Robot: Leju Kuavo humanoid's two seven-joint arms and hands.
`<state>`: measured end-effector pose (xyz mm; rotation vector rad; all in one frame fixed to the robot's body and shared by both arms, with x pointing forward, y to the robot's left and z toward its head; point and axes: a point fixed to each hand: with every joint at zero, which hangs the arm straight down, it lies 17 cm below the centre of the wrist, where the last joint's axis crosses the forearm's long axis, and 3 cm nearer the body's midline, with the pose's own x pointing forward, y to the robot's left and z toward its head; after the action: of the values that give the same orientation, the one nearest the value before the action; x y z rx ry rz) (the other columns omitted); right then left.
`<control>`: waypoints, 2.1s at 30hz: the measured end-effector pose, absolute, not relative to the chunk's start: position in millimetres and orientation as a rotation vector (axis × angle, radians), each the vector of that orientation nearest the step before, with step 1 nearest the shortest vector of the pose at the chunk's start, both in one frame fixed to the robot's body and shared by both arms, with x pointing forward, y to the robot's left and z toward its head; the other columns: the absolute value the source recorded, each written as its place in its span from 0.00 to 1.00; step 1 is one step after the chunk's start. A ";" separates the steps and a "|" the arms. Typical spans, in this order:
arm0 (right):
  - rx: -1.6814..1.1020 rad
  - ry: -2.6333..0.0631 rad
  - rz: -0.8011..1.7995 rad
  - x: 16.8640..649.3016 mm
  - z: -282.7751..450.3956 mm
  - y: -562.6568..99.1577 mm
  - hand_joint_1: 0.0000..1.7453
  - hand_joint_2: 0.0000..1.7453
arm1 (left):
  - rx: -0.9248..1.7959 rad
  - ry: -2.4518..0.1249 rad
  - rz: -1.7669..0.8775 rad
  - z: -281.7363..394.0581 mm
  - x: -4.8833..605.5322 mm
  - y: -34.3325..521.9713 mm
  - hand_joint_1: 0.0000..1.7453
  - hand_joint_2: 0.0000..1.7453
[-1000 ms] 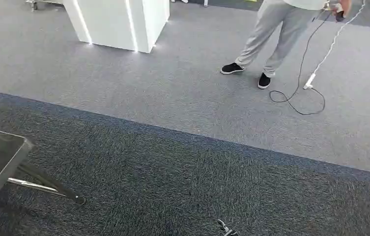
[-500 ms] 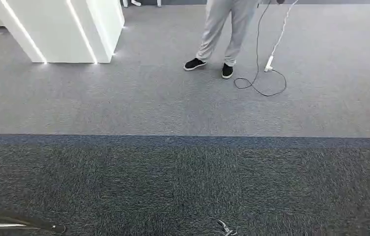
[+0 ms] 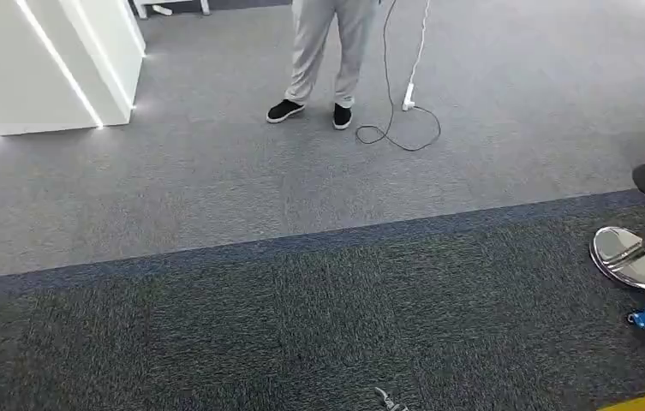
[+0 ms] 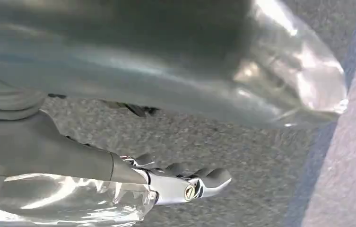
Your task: Take the parts from the cabinet and place them on the table.
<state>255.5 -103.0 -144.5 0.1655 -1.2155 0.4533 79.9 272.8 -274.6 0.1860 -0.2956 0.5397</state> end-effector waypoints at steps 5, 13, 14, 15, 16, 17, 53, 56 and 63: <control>0.158 -1.212 0.453 260.0 -143.9 -102.7 0.00 0.00 | 0.156 -0.307 0.542 -273.7 84.8 266.2 0.00 0.00; 0.152 -1.192 0.446 257.7 -147.2 -103.9 0.00 0.00 | 0.140 -0.300 0.529 -274.1 84.9 262.2 0.00 0.00; 0.153 -1.188 0.446 256.3 -148.1 -104.1 0.00 0.00 | 0.139 -0.296 0.528 -274.3 83.9 261.8 0.00 0.00; 0.152 -1.186 0.446 255.6 -148.7 -104.5 0.00 0.00 | 0.139 -0.294 0.526 -274.4 83.6 261.5 0.00 0.00; 0.153 -1.186 0.446 255.8 -148.6 -104.4 0.00 0.00 | 0.138 -0.292 0.526 -274.5 83.7 261.5 0.00 0.00; 0.156 -1.187 0.446 256.3 -148.2 -104.0 0.00 0.00 | 0.137 -0.290 0.526 -274.6 83.9 261.2 0.00 0.00; 0.188 -1.165 0.457 247.5 -153.0 -100.1 0.00 0.00 | 0.124 -0.220 0.530 -279.4 62.6 263.9 0.00 0.00; 0.192 -1.177 0.463 252.3 -150.3 -100.6 0.00 0.00 | 0.116 -0.243 0.530 -277.4 76.1 262.2 0.00 0.00; 0.196 -1.180 0.477 255.5 -149.3 -100.0 0.00 0.00 | 0.113 -0.242 0.531 -277.5 75.4 261.3 0.00 0.00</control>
<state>255.5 -100.0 -149.3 0.1959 -1.1803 0.4766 75.4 261.3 -277.5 0.1135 -0.2423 0.5307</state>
